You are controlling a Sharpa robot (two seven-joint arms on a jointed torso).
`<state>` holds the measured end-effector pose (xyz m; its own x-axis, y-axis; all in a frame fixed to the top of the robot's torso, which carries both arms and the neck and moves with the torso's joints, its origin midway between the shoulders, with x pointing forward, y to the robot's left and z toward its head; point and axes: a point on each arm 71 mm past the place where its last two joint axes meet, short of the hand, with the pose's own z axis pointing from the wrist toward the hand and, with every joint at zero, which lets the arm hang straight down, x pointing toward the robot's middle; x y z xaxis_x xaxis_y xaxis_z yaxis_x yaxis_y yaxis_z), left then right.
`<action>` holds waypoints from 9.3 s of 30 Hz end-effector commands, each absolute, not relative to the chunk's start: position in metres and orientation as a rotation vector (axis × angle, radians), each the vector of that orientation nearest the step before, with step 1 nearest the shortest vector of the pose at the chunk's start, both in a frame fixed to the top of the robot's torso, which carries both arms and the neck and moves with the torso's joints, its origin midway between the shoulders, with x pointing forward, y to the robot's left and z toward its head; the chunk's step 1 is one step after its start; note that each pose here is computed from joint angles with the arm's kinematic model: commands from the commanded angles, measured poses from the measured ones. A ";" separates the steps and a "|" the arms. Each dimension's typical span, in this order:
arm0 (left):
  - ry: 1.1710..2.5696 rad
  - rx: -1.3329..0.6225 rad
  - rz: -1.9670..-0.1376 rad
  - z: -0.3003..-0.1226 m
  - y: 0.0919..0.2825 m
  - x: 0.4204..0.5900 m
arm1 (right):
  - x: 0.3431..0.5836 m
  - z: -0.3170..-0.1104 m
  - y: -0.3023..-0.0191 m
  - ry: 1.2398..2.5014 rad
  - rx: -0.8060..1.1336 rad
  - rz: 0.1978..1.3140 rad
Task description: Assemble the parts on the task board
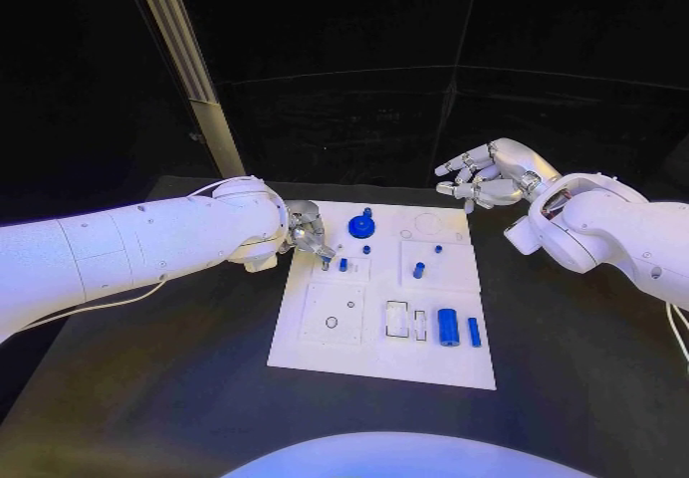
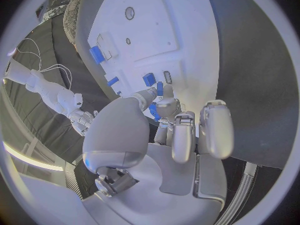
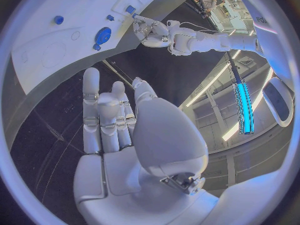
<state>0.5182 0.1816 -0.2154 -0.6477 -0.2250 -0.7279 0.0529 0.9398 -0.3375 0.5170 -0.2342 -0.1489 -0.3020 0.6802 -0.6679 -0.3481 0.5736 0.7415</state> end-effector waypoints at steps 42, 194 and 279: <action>2.328 -0.001 -0.307 -0.229 0.178 0.515 | 0.521 -0.150 -0.232 1.589 0.349 1.091; 1.897 0.438 -0.626 -0.232 0.099 0.540 | 0.522 -0.153 -0.217 1.627 0.280 1.084; 1.918 0.272 -0.611 -0.214 0.160 0.538 | 0.523 -0.153 -0.220 1.631 0.282 1.077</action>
